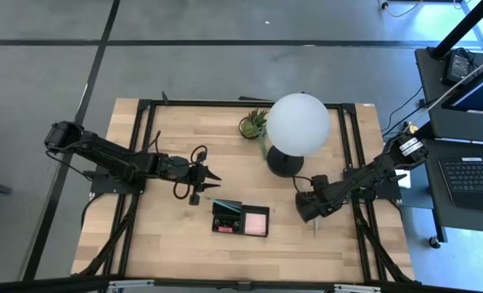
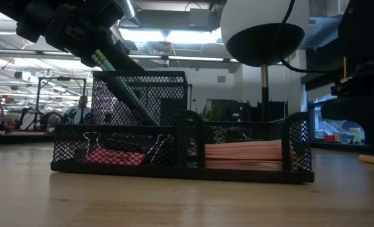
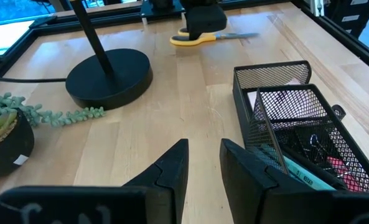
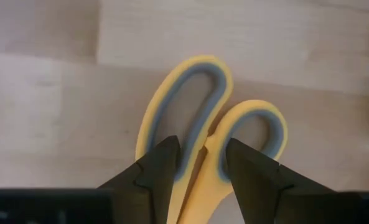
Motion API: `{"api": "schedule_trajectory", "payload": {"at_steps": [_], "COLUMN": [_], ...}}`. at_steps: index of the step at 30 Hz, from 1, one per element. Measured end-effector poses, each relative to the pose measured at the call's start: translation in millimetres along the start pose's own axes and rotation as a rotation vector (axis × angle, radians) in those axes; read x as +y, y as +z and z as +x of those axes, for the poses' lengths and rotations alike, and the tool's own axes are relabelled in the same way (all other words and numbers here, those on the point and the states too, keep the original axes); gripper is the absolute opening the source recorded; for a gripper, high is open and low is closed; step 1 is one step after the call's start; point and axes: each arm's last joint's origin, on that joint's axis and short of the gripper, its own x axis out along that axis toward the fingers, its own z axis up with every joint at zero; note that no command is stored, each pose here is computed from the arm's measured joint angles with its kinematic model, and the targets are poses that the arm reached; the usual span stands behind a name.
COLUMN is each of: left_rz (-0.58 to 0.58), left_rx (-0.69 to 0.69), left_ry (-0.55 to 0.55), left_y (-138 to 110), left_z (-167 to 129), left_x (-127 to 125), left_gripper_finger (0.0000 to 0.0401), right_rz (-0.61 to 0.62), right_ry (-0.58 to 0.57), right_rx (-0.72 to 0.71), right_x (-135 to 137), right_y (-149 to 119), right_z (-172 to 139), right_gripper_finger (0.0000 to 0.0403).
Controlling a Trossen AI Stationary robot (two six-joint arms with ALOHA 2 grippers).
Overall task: Pick and place office supplies into organizer
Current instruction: Put the scissors into the desk organizer
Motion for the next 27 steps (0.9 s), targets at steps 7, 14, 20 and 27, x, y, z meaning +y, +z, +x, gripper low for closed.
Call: {"api": "schedule_trajectory", "payload": {"at_steps": [7,14,20,27], "left_rz": [-0.003,-0.003,-0.003,-0.003], "left_rx": [0.0,0.0,0.0,0.0], "left_ry": [0.0,0.0,0.0,0.0], "left_y": [0,0,0,0], "left_z": [0,0,0,0], "left_x": [0,0,0,0], "left_gripper_finger": [0.0086,0.0086,0.0086,0.0086], "right_rz": [-0.156,-0.428,-0.673,-0.772], "right_ry": [0.071,0.134,0.21,0.384], "right_rx": [0.018,0.013,-0.016,-0.062], "right_x": [7,12,19,36], "right_y": [-3,-5,-7,-9], "right_z": [-1,-2,-3,-7], "right_gripper_finger": [0.0149,0.0149,0.0149,0.015]}}
